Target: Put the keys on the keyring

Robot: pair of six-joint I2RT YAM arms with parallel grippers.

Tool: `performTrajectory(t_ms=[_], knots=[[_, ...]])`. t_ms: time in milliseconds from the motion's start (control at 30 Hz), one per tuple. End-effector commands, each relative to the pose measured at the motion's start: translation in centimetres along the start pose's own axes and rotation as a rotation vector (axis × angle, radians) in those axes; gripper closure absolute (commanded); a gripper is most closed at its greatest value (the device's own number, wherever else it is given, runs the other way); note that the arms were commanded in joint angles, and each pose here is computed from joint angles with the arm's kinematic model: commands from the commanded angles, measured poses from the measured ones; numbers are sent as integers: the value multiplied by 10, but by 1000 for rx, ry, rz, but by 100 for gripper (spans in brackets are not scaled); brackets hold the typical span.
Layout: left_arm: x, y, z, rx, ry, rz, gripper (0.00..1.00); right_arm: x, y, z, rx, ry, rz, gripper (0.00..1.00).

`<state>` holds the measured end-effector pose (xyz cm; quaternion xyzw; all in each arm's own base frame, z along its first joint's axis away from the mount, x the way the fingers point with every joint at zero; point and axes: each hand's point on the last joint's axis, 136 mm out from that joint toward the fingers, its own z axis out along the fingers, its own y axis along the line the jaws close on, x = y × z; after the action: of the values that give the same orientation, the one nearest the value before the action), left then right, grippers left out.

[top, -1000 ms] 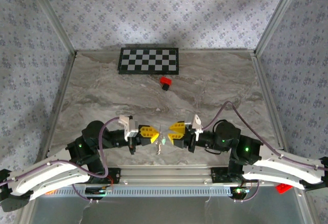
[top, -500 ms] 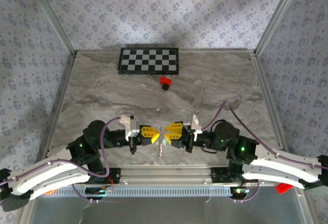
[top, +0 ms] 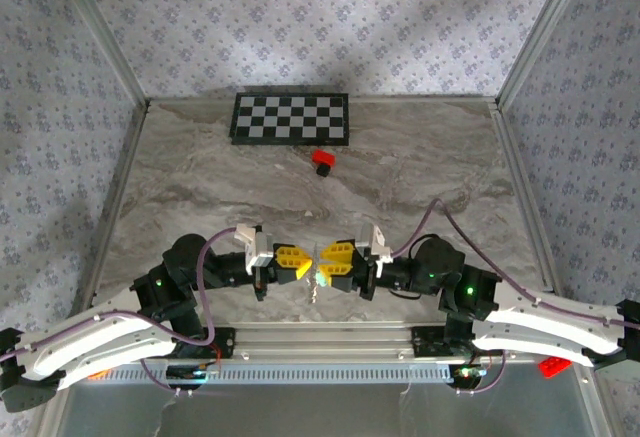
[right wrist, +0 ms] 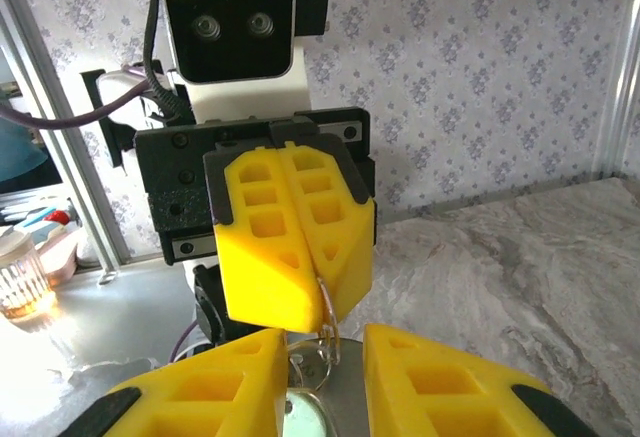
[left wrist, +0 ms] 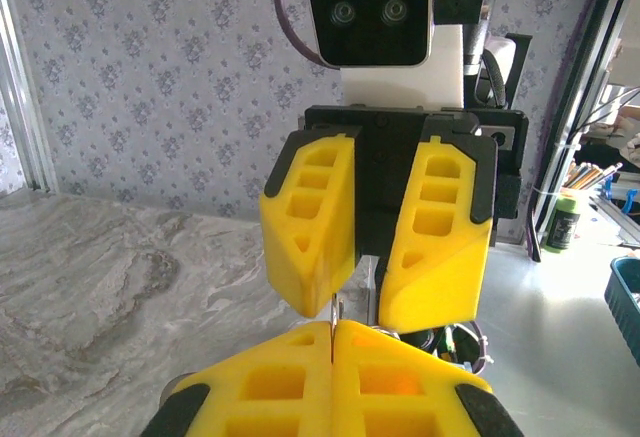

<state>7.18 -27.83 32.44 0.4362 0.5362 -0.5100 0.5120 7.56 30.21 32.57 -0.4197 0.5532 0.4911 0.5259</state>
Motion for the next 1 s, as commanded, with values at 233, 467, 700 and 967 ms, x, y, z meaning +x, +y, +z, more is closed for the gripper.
performTrajectory(t_ms=[233, 467, 700, 967], knots=[[-34, -11, -4, 40, -88, 34, 100, -2, 5, 1, -19, -15, -20, 81], [-32, -11, -5, 45, -83, 32, 100, 1, 6, 2, -30, -1, -18, 85], [-31, -11, -4, 41, -77, 32, 100, 3, 9, 3, -46, 12, -20, 91], [-28, -9, -4, 33, -65, 33, 100, 7, 14, 7, -77, 54, -17, 97]])
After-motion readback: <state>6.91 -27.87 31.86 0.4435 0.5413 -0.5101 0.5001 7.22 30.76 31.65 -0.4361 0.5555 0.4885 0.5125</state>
